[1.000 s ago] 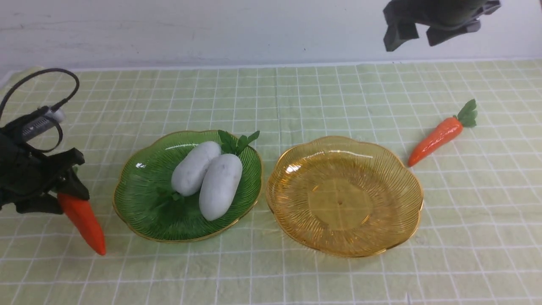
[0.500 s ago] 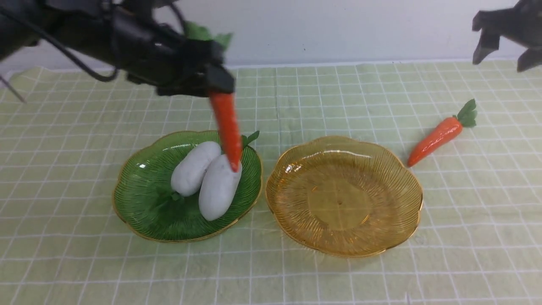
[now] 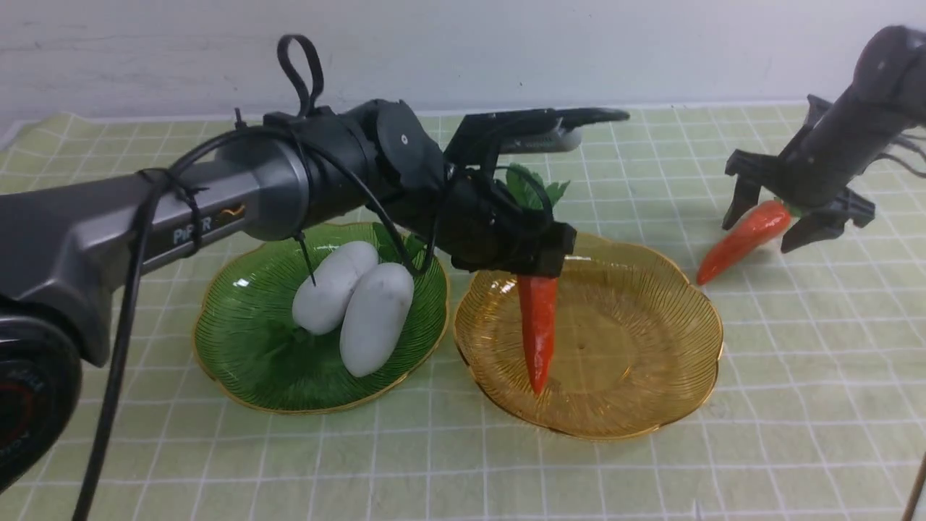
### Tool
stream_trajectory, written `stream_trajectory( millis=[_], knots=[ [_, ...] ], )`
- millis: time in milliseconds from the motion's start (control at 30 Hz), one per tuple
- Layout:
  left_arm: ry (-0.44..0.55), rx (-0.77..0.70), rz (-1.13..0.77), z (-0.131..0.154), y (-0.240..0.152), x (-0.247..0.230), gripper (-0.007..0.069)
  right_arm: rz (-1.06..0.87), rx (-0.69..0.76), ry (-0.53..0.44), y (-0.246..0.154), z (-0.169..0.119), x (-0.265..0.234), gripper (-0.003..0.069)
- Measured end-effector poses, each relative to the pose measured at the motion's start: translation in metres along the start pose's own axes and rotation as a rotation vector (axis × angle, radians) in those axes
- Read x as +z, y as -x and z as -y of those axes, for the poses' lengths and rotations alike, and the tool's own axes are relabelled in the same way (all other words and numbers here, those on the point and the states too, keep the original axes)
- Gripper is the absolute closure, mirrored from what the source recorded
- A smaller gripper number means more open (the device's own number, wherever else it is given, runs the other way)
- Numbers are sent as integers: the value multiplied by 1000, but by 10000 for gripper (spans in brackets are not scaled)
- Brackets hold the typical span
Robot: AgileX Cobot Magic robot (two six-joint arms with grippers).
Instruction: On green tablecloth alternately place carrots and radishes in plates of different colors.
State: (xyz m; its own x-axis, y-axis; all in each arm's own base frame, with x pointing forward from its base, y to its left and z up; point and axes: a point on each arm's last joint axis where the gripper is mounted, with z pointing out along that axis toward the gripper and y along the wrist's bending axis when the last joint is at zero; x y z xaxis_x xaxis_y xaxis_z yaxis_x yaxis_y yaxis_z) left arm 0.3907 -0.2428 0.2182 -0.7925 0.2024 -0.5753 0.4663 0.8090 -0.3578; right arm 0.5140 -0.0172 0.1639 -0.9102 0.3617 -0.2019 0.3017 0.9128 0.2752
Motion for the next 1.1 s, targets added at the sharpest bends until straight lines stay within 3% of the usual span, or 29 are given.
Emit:
stream_trajectory(
  millis=[67,100,167,267,300,333,400,500,567,633,833,1100],
  knots=[
    [0,-1,-14,-1,-2,3,242,-1,3,2,0,1,4,100],
    [-3,0,-37,-1,-5,5,162,0,4,0,0,2,8,108],
    [-8,3,-52,-1,-6,4,91,4,3,2,1,2,8,131],
    [-15,9,-83,-1,-6,2,21,1,-1,1,1,2,10,257],
    [-14,1,-110,-1,-5,-1,3,1,-5,1,1,3,11,365],
    [-6,-13,-117,-2,-3,-7,6,3,-7,1,1,3,10,419],
    [19,-38,-146,-7,3,-22,42,12,-16,4,2,2,4,409],
    [78,-43,-158,-14,16,-50,167,36,-42,12,3,-2,-21,402],
    [191,0,-160,-19,28,-96,414,111,-99,34,2,-14,-76,402],
    [265,47,-145,-17,31,-128,561,190,-153,59,-4,-29,-121,402],
    [383,126,-36,2,29,-210,631,202,-269,100,-49,-72,-166,402],
    [406,121,66,21,-24,-282,633,-78,-393,61,-118,-105,-100,402]
  ],
)
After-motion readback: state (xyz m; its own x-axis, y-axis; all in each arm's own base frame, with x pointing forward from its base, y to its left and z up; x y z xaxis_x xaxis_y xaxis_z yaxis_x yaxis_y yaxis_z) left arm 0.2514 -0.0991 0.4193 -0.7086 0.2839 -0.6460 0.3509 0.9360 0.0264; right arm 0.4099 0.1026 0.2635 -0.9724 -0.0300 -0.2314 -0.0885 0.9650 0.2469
